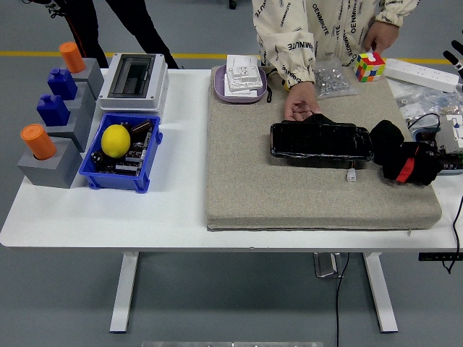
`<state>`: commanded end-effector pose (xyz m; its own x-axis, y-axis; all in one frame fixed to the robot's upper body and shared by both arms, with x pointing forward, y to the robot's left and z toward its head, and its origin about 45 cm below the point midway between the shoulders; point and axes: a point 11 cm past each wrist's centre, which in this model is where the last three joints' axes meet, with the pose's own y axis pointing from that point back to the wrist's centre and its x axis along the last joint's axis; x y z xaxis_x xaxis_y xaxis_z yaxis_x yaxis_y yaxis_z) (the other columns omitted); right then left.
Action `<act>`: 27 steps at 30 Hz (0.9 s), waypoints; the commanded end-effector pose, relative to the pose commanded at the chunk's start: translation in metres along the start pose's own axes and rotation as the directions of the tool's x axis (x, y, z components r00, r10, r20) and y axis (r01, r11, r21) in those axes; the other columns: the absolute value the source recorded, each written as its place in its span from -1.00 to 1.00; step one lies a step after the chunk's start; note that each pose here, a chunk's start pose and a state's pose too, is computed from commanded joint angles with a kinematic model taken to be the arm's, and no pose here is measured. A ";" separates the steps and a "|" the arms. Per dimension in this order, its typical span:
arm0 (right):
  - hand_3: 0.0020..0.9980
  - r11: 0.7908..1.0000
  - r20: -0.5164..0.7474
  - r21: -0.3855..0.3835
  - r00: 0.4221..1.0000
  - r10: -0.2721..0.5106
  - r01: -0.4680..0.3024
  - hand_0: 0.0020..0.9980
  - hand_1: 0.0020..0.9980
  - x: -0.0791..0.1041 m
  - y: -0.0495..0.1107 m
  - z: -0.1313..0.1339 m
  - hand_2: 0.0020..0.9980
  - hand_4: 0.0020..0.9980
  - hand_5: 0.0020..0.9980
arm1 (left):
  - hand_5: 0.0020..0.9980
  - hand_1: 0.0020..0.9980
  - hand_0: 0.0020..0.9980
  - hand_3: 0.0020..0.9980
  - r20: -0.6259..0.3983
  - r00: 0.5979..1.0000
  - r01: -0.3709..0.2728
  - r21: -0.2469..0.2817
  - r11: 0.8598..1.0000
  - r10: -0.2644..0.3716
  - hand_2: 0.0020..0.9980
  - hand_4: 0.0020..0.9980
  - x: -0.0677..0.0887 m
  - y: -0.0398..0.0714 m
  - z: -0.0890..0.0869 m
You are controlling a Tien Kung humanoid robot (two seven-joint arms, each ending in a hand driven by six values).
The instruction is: Pick the rag up,wipe the panel,place it on the desk
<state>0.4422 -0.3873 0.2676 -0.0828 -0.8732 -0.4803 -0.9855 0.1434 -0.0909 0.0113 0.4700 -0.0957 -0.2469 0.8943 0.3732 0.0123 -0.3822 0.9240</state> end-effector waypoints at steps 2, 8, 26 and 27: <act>0.14 1.000 0.013 0.000 1.000 -0.003 0.003 0.29 0.20 -0.003 -0.001 0.001 0.34 1.00 -0.01 | -0.06 0.39 0.29 0.13 0.000 1.000 -0.001 -0.002 1.000 0.001 0.47 0.19 0.000 0.000 0.001; 0.14 1.000 0.039 0.001 0.999 -0.003 0.003 0.30 0.20 -0.003 -0.002 -0.001 0.34 1.00 0.02 | -0.06 0.39 0.29 0.13 -0.002 1.000 -0.004 0.007 1.000 0.004 0.47 0.20 0.001 0.000 -0.002; 0.15 1.000 0.070 -0.009 0.997 -0.015 0.015 0.30 0.20 -0.004 -0.001 0.001 0.35 1.00 0.04 | -0.06 0.39 0.29 0.13 0.005 1.000 -0.009 0.005 1.000 0.009 0.47 0.19 0.005 0.000 -0.001; 0.15 1.000 0.072 -0.010 0.997 -0.016 0.017 0.30 0.20 -0.005 -0.001 0.001 0.35 1.00 0.04 | -0.06 0.39 0.29 0.13 0.005 1.000 -0.010 0.005 1.000 0.010 0.47 0.19 0.005 0.000 -0.001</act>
<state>0.4434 -0.3830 0.2691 -0.0562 -0.8398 -0.5400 -0.9881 0.1243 -0.0906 0.0092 0.4739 -0.0941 -0.2423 0.8916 0.3825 0.0193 -0.3898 0.9207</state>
